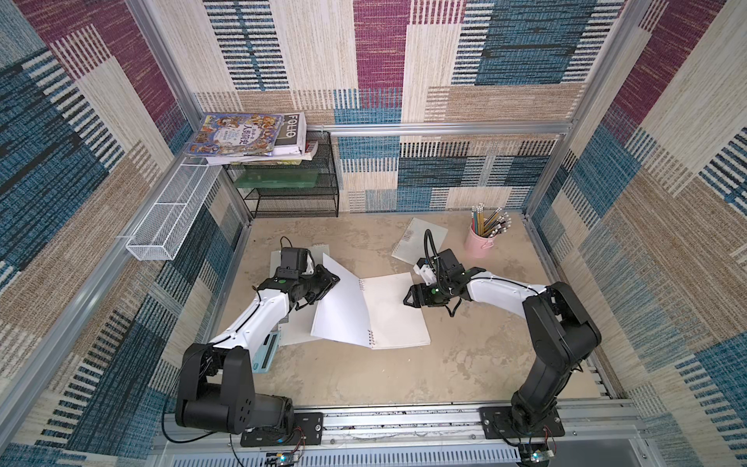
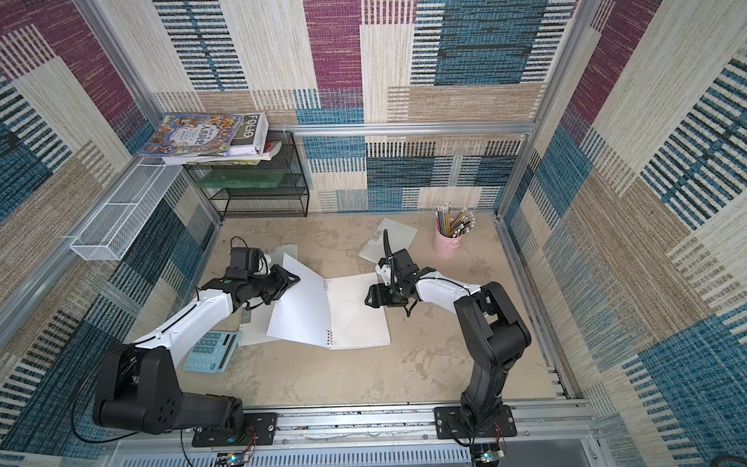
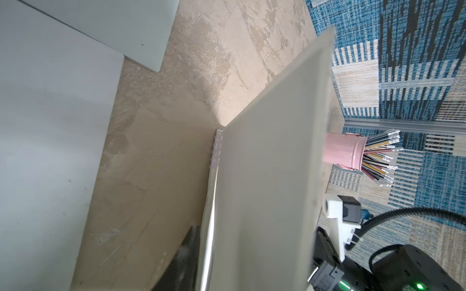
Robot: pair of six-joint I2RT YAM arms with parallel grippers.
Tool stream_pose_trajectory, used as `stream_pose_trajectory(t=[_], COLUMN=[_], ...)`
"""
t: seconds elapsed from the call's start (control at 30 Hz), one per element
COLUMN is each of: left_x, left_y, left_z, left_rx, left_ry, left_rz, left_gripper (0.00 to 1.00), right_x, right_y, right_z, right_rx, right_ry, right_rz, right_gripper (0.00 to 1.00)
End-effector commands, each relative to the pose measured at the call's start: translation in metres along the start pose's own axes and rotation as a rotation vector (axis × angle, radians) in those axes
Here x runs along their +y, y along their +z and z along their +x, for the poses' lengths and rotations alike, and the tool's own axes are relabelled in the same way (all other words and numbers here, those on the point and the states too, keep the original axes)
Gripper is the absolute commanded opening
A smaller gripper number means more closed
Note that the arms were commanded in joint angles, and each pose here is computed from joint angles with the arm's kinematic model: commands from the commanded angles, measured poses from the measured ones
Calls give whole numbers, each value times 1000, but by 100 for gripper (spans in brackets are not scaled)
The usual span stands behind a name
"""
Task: Tear off pages from different notebooks
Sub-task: Tear off the paper from the notebook.
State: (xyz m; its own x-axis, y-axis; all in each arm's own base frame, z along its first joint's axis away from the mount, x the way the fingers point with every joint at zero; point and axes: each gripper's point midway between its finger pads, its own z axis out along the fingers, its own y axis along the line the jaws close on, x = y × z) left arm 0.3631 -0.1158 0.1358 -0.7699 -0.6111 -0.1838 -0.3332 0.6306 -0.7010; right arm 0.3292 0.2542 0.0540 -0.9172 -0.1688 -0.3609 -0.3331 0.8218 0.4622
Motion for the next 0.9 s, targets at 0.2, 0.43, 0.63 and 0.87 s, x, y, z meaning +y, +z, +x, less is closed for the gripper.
stream_pose_trajectory(t=[0.2,0.43,0.63,0.87], left_x=[0,-2,-1,-1], left_y=[11,9,10,11], left_z=[5,5,5,6], left_rx=[46,42,44,46], left_ry=[-20,-22,-25,-23], left_rz=[25,31,29,30], left_gripper=[43,47,48,48], right_x=[-11,2,10,20], right_y=[11,4,2,0], right_z=[11,-1,-6,-12], right_rx=[33,1,10,6], right_ry=[53,23,-65,-144], right_rz=[31,25,104,177], right_gripper=[65,56,56,53])
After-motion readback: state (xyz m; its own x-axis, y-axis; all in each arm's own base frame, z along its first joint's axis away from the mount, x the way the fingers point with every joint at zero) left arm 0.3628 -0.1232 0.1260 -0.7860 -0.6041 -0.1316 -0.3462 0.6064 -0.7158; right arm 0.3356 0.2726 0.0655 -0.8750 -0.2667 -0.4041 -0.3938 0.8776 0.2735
